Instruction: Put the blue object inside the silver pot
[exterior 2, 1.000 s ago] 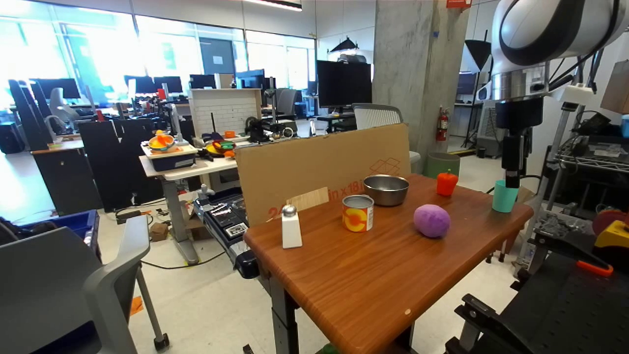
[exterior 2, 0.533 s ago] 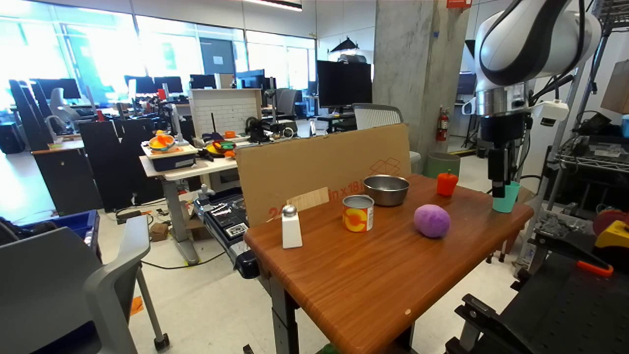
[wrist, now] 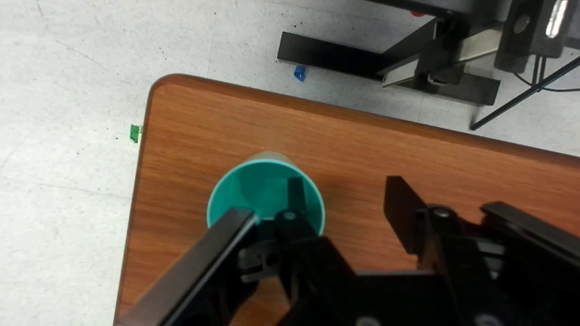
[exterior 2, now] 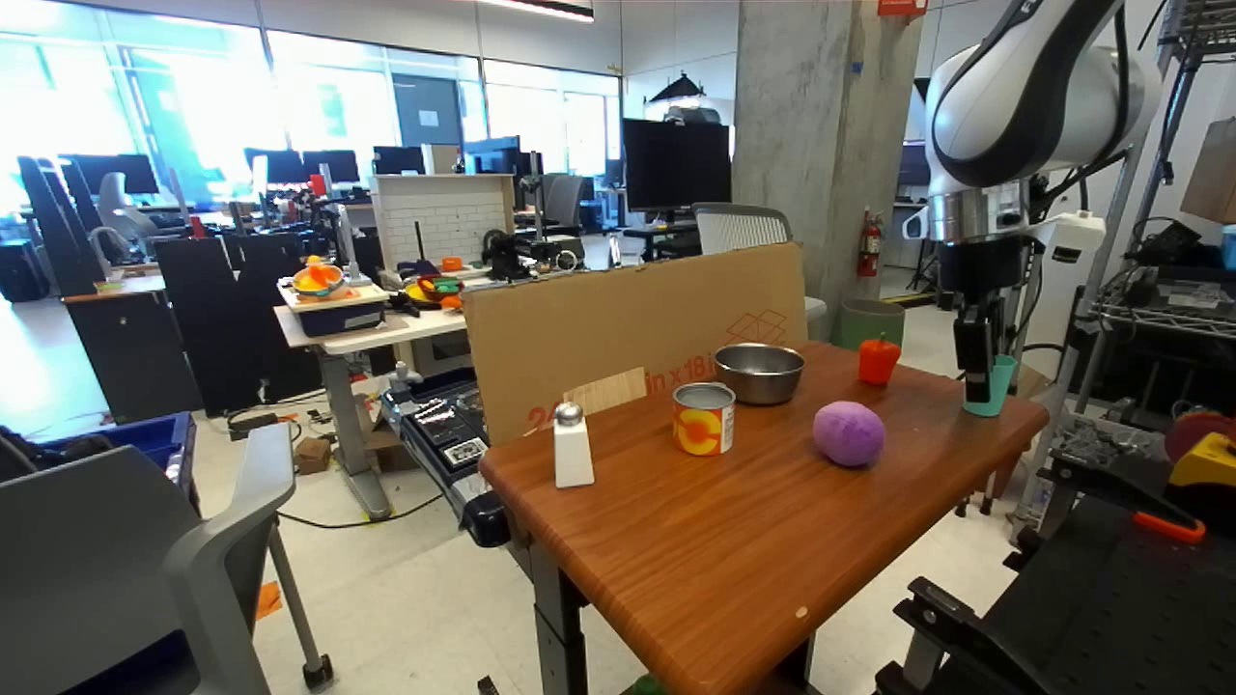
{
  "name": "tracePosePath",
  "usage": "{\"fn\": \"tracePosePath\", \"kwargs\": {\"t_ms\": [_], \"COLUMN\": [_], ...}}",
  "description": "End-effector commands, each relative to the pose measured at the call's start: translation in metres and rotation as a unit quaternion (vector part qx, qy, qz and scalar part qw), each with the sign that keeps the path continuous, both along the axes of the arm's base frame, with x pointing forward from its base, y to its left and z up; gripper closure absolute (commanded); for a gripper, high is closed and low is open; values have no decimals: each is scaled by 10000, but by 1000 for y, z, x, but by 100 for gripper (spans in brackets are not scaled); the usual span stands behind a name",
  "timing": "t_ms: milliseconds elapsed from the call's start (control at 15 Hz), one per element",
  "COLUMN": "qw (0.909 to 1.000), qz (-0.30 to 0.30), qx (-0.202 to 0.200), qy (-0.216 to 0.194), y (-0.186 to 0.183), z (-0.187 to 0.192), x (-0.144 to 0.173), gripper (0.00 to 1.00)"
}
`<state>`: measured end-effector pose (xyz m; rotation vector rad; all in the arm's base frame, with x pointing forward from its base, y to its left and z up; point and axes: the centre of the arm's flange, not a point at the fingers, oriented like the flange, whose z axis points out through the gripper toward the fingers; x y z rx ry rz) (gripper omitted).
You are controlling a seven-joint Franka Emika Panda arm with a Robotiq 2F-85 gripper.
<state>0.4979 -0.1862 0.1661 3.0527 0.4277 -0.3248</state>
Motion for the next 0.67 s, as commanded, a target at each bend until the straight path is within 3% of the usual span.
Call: {"fn": "tracePosePath", "kwargs": {"t_ms": [0,133,200,600], "qw": [9999,9997,9995,9983], "qz": [-54,-142,-188,-338], "qx": [40,-24,-69,-41], "qy": [-127,-204,-257,-465], "y": [-3,-4,-4,18], "z": [14,25,31,47], "x": [7,9,12,52], "gripper": [82,97,99,99]}}
